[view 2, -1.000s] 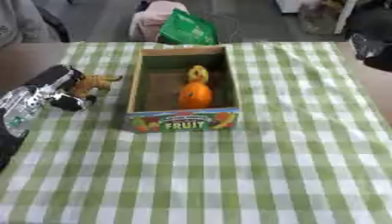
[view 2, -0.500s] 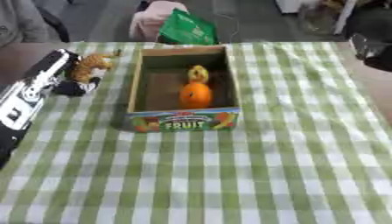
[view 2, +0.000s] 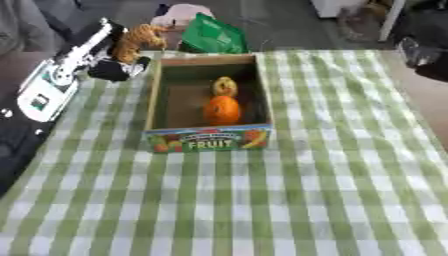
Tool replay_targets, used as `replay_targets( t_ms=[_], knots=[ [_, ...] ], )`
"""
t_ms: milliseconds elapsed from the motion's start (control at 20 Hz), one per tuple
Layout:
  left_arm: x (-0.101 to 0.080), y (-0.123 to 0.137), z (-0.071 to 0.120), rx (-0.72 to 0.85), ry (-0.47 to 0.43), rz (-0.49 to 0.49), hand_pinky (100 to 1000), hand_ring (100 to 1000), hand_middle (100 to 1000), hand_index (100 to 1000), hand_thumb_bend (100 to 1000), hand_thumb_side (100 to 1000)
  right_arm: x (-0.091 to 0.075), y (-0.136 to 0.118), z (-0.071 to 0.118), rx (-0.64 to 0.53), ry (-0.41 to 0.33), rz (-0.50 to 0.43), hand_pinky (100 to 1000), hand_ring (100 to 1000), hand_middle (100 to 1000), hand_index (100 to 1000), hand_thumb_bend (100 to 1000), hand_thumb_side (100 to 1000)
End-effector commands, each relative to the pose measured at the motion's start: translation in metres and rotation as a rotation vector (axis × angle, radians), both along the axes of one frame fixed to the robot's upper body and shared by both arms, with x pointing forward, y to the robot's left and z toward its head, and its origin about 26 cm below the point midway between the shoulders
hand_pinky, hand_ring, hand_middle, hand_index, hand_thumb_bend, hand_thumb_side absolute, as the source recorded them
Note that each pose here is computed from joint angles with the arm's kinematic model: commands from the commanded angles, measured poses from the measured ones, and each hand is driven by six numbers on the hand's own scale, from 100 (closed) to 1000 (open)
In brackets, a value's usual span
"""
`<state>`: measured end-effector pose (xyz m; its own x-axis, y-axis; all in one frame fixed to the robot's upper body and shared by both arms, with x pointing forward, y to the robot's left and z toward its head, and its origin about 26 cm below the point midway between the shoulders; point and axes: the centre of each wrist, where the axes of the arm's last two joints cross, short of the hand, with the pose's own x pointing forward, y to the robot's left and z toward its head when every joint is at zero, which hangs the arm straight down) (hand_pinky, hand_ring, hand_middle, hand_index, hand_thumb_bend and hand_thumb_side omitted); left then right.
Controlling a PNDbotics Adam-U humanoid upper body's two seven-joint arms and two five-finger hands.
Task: Pick up objects on the table and place them in the box.
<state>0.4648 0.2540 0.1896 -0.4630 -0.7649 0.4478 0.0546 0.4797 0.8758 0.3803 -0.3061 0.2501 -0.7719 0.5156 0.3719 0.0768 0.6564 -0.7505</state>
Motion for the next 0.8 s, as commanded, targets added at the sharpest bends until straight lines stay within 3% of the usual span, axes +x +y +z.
replay_targets(
  t_ms=[50, 400, 550, 750, 800],
  knots=[
    [0.004, -0.016, 0.005, 0.041, -0.01, -0.04, 516, 262, 229, 388, 120, 151, -0.001, 0.002, 0.013, -0.021, -0.037, 0.007, 726, 818, 709, 884, 100, 159],
    [0.01, -0.04, -0.027, 0.106, 0.025, -0.055, 521, 274, 239, 397, 166, 146, 0.0, 0.007, 0.013, -0.022, -0.037, 0.031, 727, 819, 708, 885, 100, 169],
    [0.01, -0.044, -0.034, 0.135, 0.006, -0.051, 540, 324, 287, 439, 357, 135, 0.0, 0.007, 0.012, -0.023, -0.034, 0.032, 727, 820, 706, 884, 100, 166],
    [0.007, -0.046, -0.031, 0.198, -0.068, -0.039, 591, 438, 401, 541, 769, 171, 0.0, 0.006, 0.011, -0.023, -0.03, 0.031, 728, 821, 705, 884, 100, 172],
    [0.006, -0.046, -0.028, 0.22, -0.096, -0.036, 604, 460, 425, 563, 831, 176, 0.0, 0.006, 0.011, -0.024, -0.029, 0.031, 728, 821, 705, 884, 100, 174]
  ],
)
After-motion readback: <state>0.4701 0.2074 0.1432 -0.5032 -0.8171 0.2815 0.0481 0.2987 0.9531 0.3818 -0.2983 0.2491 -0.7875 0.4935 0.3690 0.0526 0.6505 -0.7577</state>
